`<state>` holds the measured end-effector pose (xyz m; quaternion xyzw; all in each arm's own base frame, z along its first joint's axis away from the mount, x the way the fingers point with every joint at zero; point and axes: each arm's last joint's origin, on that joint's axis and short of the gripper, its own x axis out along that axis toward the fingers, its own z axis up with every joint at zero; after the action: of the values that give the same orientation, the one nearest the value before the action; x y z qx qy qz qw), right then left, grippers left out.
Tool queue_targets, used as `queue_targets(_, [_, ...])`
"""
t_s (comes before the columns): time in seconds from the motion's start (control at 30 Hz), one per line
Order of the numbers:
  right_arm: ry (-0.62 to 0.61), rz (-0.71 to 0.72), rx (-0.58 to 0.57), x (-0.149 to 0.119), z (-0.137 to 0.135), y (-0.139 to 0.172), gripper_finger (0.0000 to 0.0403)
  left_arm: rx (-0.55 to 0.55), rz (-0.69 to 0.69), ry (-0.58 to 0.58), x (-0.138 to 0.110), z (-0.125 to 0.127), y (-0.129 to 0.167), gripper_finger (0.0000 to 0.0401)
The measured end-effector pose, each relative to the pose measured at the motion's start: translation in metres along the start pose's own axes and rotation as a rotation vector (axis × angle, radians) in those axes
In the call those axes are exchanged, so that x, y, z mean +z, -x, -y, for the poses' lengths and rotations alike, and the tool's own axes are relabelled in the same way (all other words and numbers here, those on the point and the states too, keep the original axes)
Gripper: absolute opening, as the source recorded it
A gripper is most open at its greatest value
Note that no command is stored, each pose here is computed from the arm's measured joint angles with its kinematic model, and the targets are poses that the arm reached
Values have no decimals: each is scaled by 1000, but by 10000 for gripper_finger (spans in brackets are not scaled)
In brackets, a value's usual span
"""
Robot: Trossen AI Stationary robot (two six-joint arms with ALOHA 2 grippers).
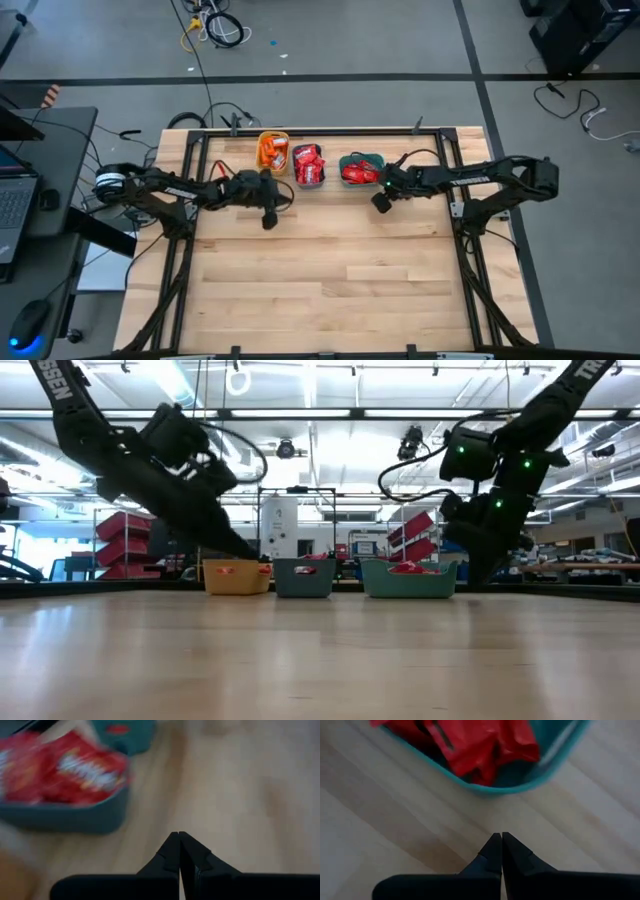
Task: Sort candy
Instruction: Move all the bins to the top corner of the table
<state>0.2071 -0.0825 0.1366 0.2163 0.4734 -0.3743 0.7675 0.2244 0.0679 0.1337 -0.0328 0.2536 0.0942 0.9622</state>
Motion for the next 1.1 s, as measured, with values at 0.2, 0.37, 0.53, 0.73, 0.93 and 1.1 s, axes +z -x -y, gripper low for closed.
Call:
queue_targets(0.2, [27,29,134,-4,-18,-3,0,-69,70,-7,6,25,-3,0])
queue_targets(0.37, [79,66,258,-10,-41,3,0,14,74,11,4,30,-8,0])
queue_targets(0.53, [142,95,263,-12,-53,17,0,37,81,59,2,30,-14,0])
queue_targets(0.73, [127,179,120,6,-39,41,0,-39,57,30,7,44,-31,0])
queue_targets(0.93, [73,248,-27,21,-11,51,0,12,36,-8,11,49,-52,0])
queue_targets(1.1, [29,195,-154,22,8,44,0,170,-1,-5,4,43,-67,0])
